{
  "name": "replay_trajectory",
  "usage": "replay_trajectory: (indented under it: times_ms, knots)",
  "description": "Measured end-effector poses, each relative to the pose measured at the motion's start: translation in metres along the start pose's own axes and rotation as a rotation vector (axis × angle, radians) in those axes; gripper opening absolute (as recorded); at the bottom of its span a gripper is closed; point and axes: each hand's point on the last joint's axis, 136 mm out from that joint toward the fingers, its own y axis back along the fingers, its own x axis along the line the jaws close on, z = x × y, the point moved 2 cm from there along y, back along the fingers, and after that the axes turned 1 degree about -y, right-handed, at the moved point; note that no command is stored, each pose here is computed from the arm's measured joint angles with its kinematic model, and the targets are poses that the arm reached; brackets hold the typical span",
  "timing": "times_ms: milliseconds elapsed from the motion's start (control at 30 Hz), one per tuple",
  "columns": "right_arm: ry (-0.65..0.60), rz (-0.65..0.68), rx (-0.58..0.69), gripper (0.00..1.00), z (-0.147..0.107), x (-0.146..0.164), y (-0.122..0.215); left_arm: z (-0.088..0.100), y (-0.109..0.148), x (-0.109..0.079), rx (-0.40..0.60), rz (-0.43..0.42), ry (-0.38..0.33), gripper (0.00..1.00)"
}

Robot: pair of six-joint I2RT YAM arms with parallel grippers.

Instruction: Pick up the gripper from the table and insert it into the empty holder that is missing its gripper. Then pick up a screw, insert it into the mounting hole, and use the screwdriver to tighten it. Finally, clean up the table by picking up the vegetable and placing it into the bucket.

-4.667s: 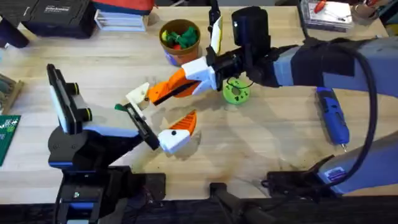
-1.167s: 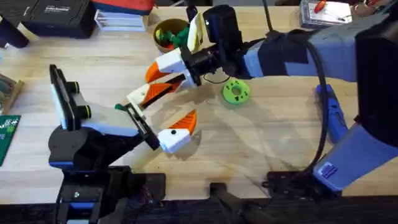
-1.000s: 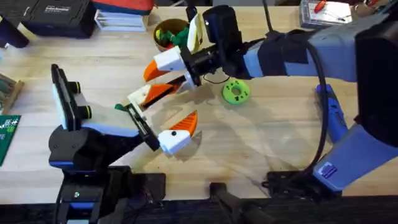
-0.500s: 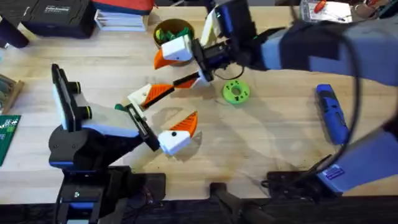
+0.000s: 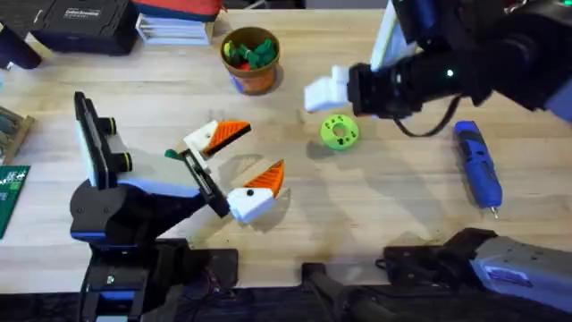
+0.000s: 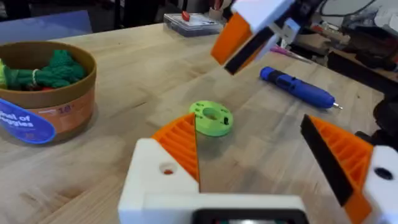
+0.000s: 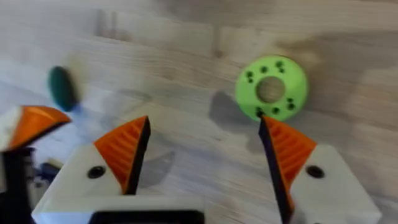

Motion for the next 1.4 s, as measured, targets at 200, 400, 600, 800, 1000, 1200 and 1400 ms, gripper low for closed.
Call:
replay_trajectory:
  times_ms: [200, 400, 600, 800, 1000, 1200, 1400]
  knots:
    - [0.101, -0.260, 0.070, 0.996, -0.024, -0.038, 0.004, 0.000, 0.000, 0.000, 0.000, -0.001, 0.000, 0.986]
    - [0.132, -0.324, 0.091, 0.835, -0.021, -0.046, -0.013, 0.000, 0.000, 0.000, 0.000, -0.001, 0.000, 0.986]
    - [0.162, -0.380, 0.192, 0.630, -0.032, -0.053, -0.044, 0.000, 0.000, 0.000, 0.000, -0.001, 0.000, 0.986]
    - [0.170, -0.409, 0.255, 0.600, -0.039, -0.058, -0.066, 0.000, 0.000, 0.000, 0.000, -0.001, 0.000, 0.986]
    - [0.171, -0.398, 0.234, 0.505, -0.032, -0.056, -0.080, 0.000, 0.000, 0.000, 0.000, -0.001, 0.000, 0.986]
    - [0.174, -0.399, 0.238, 0.443, -0.033, -0.056, -0.080, 0.000, 0.000, 0.000, 0.000, -0.001, 0.000, 0.985]
    - [0.174, -0.398, 0.239, 0.418, -0.033, -0.056, -0.080, 0.000, 0.000, 0.000, 0.000, -0.001, 0.000, 0.985]
